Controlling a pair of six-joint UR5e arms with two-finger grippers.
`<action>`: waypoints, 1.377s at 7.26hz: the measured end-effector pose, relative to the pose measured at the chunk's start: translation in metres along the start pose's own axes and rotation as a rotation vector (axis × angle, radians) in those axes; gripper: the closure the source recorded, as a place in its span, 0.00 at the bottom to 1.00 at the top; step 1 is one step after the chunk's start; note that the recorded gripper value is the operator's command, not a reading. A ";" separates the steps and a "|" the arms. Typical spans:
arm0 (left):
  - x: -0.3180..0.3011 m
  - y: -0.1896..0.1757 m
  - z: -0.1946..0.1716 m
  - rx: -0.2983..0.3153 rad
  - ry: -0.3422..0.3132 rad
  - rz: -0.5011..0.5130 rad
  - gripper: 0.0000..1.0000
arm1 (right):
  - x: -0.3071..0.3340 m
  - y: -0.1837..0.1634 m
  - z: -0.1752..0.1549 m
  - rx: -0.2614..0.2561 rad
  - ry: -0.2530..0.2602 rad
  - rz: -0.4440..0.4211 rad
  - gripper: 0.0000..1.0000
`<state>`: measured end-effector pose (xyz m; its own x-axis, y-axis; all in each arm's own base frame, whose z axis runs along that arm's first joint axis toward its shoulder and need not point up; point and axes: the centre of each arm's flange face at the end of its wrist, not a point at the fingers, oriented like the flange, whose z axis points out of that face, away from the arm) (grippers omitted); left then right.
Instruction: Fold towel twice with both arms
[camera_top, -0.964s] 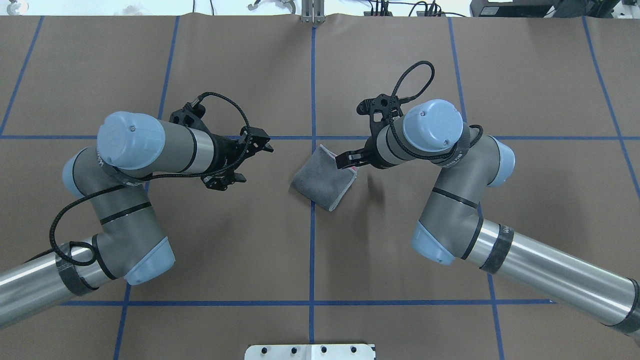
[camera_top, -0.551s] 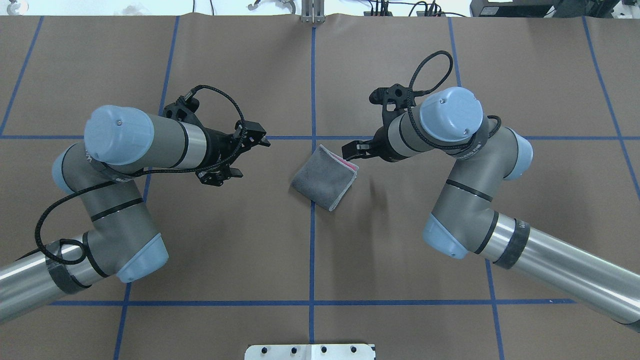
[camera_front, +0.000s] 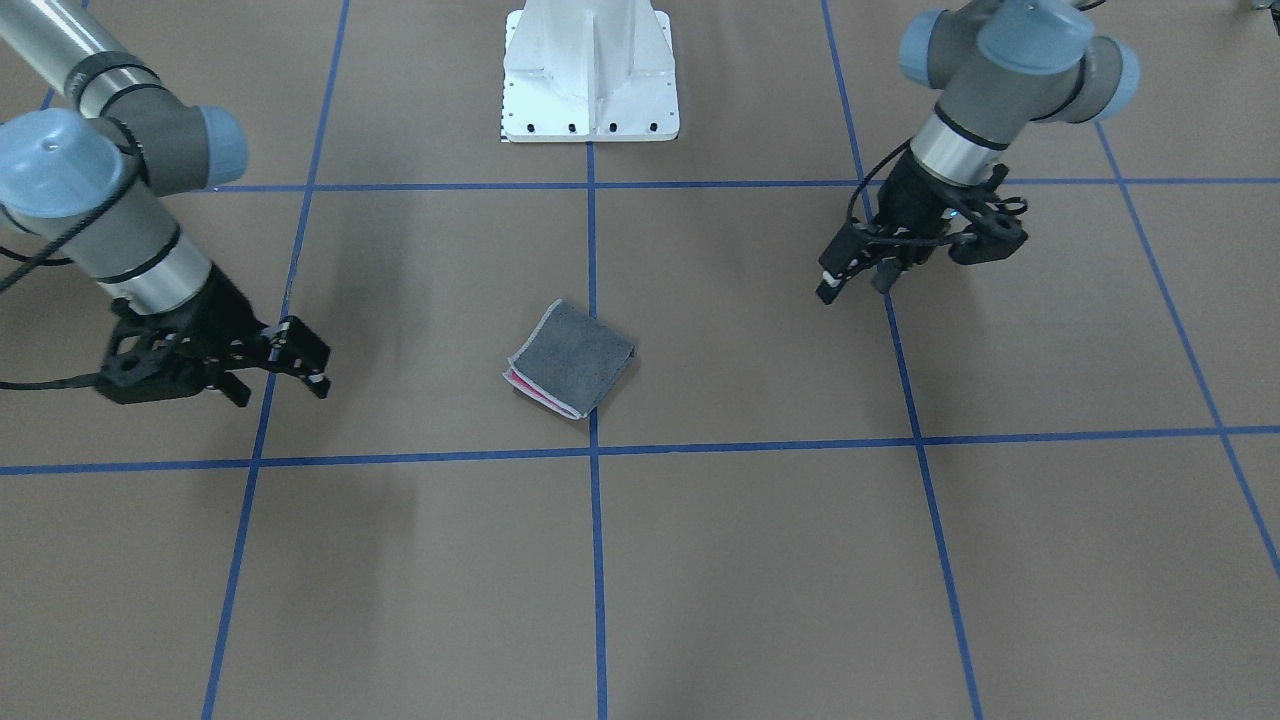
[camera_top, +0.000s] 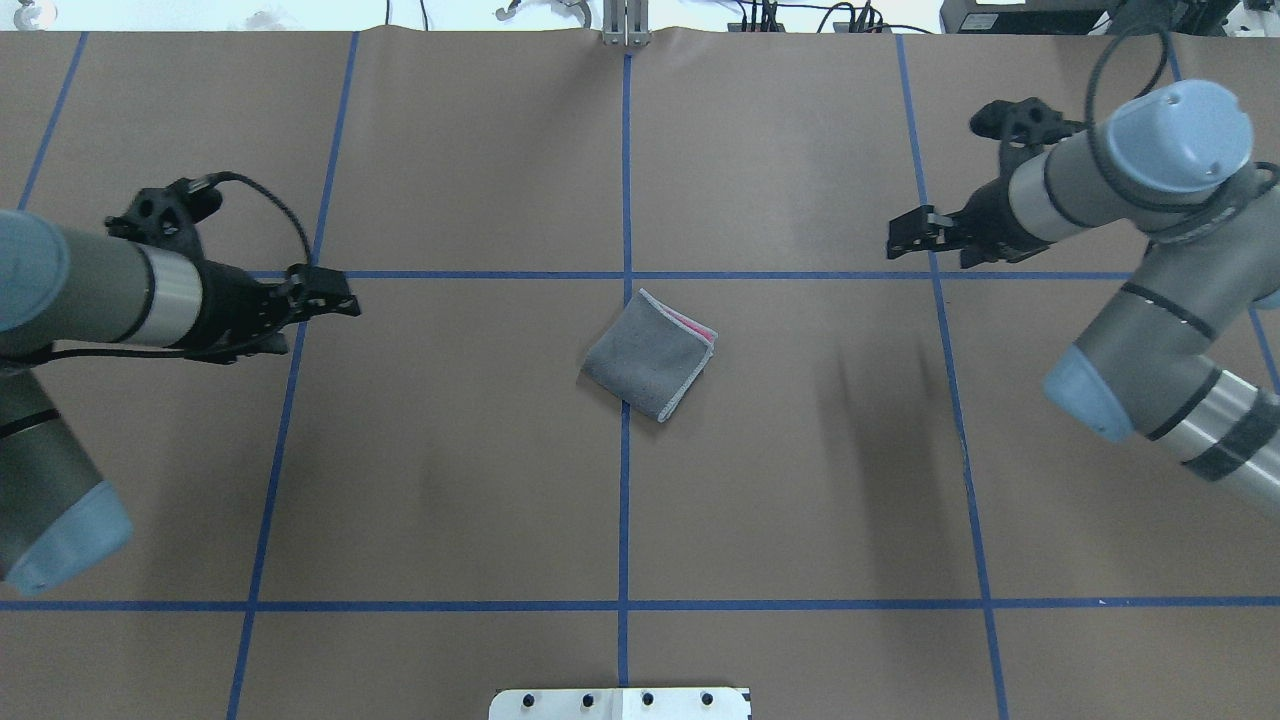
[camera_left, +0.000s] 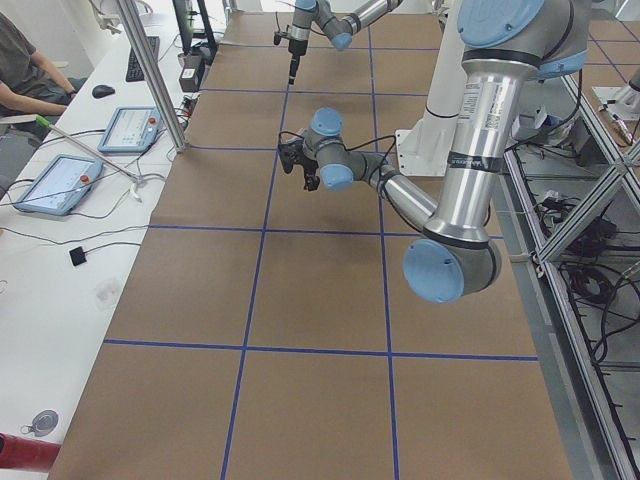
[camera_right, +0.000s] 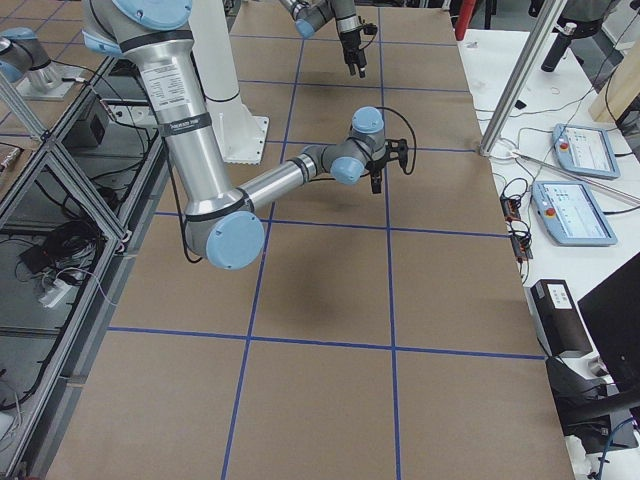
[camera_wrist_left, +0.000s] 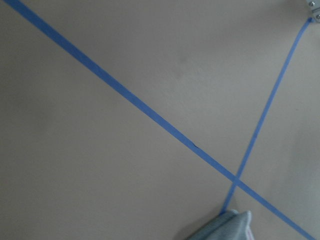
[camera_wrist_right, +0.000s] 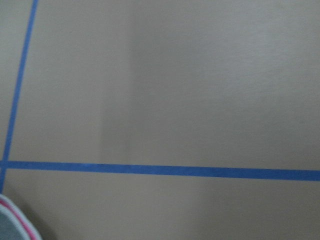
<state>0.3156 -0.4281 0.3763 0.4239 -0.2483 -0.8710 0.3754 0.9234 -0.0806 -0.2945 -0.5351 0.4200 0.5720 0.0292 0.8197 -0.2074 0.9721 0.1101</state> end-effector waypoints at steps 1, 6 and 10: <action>-0.059 -0.011 -0.016 0.018 -0.080 0.136 0.00 | 0.064 -0.010 -0.018 -0.003 0.038 -0.015 0.00; -0.265 -0.093 -0.111 -0.184 -0.291 0.499 0.00 | 0.270 -0.042 -0.122 -0.111 0.203 -0.145 0.00; -0.281 -0.149 -0.154 -0.314 -0.305 0.410 0.00 | 0.290 -0.053 -0.146 -0.242 0.218 -0.194 0.00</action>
<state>0.0139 -0.4504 0.5589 0.7178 0.1167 -0.6864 -0.1104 0.9925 0.0533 -0.0018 -0.5443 0.5693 0.7429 -0.1375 0.6552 0.1001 0.9905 0.0944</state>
